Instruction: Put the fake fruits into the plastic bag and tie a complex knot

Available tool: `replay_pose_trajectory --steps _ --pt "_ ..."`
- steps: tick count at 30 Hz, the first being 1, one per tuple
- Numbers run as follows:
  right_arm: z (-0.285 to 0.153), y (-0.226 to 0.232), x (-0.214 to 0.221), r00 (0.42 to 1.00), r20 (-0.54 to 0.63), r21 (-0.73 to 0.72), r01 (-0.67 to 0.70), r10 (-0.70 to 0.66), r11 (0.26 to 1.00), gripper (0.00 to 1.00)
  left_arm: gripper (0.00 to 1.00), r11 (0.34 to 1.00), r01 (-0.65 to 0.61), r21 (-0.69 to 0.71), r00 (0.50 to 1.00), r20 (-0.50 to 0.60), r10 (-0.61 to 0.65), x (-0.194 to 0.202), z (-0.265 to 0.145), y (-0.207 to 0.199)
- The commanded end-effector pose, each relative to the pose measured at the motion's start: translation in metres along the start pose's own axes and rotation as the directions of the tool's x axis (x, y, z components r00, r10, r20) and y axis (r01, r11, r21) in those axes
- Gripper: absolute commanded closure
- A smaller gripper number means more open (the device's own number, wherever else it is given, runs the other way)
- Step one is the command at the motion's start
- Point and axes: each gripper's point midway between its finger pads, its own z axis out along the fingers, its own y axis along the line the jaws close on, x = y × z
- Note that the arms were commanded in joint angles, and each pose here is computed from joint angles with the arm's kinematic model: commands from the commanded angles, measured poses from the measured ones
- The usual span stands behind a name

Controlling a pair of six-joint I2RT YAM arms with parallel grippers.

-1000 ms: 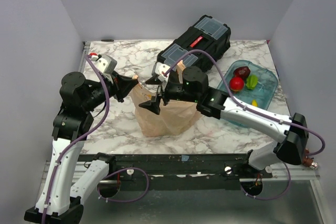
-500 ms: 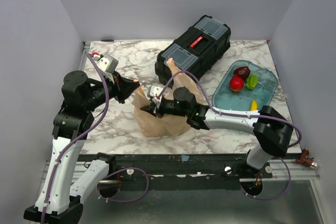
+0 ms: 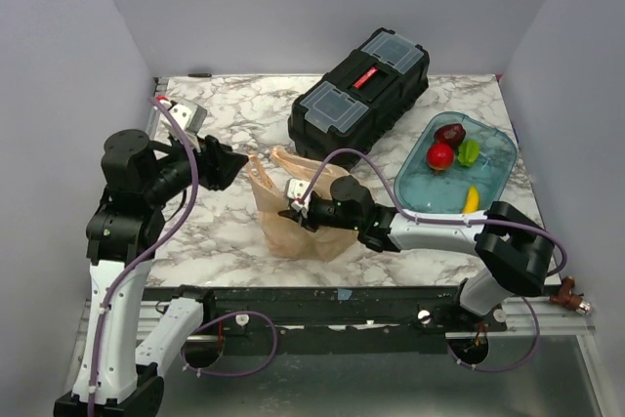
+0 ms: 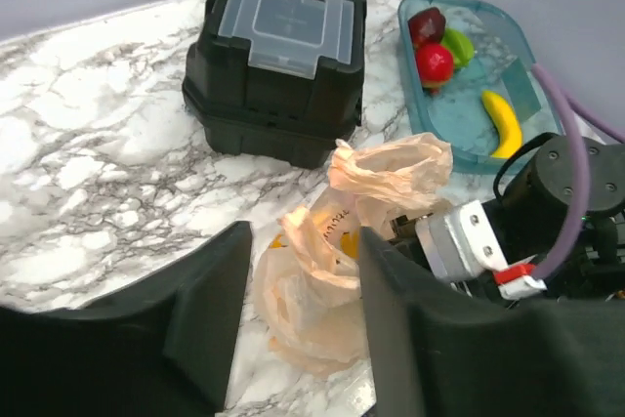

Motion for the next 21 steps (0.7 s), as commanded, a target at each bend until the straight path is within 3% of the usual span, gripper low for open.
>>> replay_pose_trajectory --steps 1,6,10,13,17,21 --pt "0.004 -0.008 -0.003 0.998 -0.041 0.026 -0.051 0.052 0.998 0.99 0.34 0.998 -0.047 0.033 0.999 0.005 0.047 0.004 -0.021 -0.003" --pt "0.004 -0.011 -0.036 0.996 0.035 0.020 -0.084 0.083 0.996 0.99 0.02 0.981 -0.128 0.146 0.990 -0.044 0.135 0.046 -0.027 -0.004" --pt "0.000 -0.010 -0.055 0.991 0.096 0.005 -0.095 0.094 0.995 1.00 0.01 0.949 -0.176 0.260 0.979 -0.058 0.198 0.074 -0.018 -0.004" --pt "-0.003 -0.011 -0.064 0.989 0.124 0.009 -0.085 0.083 0.996 0.99 0.02 0.920 -0.202 0.336 0.975 -0.020 0.222 0.074 -0.008 -0.005" --pt "-0.006 -0.012 -0.068 0.987 0.146 0.014 -0.064 0.061 0.998 0.99 0.04 0.886 -0.196 0.421 0.980 0.062 0.188 0.059 0.006 -0.008" --pt "-0.008 -0.011 -0.071 0.986 0.162 0.009 -0.045 0.043 0.999 0.99 0.13 0.878 -0.138 0.458 0.990 0.054 0.128 0.054 0.025 -0.004"
